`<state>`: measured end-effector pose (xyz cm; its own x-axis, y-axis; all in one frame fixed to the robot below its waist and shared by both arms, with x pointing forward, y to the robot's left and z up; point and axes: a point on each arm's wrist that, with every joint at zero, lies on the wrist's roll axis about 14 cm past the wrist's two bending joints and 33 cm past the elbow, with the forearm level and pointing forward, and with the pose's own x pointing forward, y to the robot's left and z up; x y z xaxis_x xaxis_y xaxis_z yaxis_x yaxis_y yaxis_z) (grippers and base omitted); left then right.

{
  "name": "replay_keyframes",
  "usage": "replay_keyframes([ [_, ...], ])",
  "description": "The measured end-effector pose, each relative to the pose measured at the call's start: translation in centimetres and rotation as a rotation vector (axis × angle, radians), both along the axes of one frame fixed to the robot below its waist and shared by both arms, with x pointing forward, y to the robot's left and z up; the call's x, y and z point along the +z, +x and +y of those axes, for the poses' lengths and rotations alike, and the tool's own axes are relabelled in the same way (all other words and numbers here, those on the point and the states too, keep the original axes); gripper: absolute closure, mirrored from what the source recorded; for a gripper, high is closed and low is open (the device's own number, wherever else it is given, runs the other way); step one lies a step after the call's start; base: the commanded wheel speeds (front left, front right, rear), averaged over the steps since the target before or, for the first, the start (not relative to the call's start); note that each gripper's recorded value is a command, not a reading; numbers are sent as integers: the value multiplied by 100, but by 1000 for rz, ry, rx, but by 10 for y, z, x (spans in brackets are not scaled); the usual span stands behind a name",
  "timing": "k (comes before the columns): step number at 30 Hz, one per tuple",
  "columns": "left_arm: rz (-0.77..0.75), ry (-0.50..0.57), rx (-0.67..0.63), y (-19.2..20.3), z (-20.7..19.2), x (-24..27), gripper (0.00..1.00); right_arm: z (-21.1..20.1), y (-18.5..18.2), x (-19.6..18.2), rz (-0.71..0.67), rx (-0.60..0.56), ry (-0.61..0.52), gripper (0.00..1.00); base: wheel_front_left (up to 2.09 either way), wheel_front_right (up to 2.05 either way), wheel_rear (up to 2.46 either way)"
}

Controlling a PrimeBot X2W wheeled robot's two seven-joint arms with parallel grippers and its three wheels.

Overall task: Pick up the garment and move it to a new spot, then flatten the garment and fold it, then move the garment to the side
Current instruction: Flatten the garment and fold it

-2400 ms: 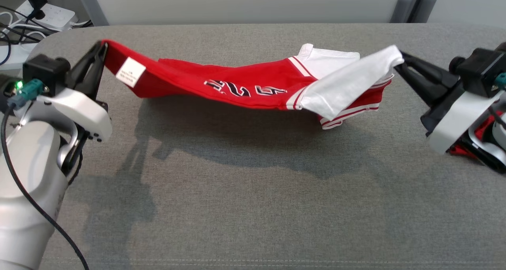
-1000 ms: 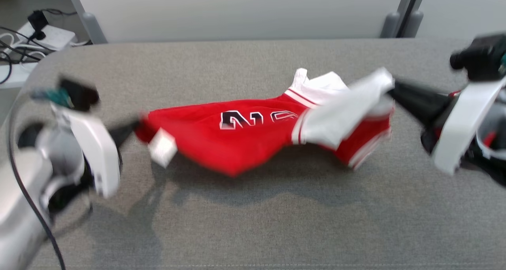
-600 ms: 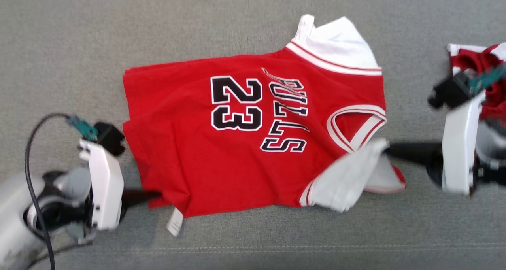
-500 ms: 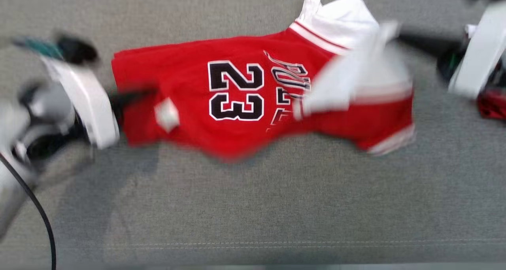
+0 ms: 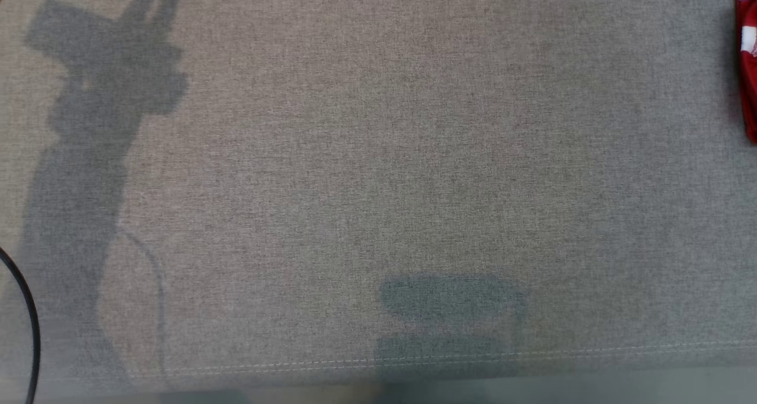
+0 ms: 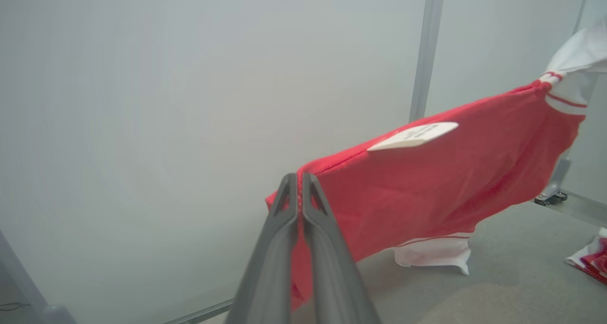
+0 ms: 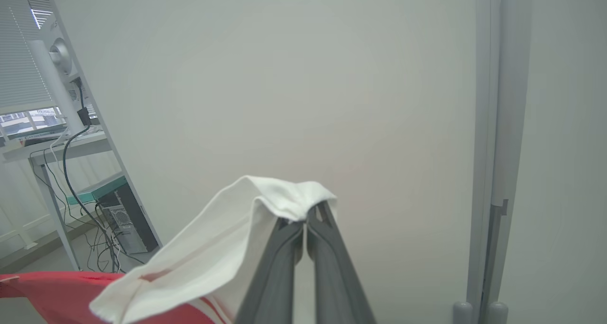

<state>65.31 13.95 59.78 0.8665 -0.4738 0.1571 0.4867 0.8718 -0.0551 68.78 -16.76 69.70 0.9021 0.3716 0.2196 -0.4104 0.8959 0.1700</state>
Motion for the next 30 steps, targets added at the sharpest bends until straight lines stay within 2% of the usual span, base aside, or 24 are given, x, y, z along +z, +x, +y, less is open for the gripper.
replay_keyframes([
  [5,116,-20,-21,-9,-7,-47,100,11,-12,-51,147,67,44,100,0,0,0],
  [9,258,38,-85,-49,-19,-96,100,33,-52,-118,390,184,53,100,0,0,0],
  [12,379,59,-127,-87,-22,-124,100,40,-89,-144,531,258,74,100,0,0,0],
  [19,484,65,-106,-146,-1,-137,100,41,-166,-173,759,348,133,100,0,0,0],
  [22,537,33,-98,-175,1,-144,100,43,-201,-180,844,385,158,100,0,0,0],
  [30,611,53,-56,-245,16,-161,100,38,-271,-183,938,408,163,100,0,0,0],
])
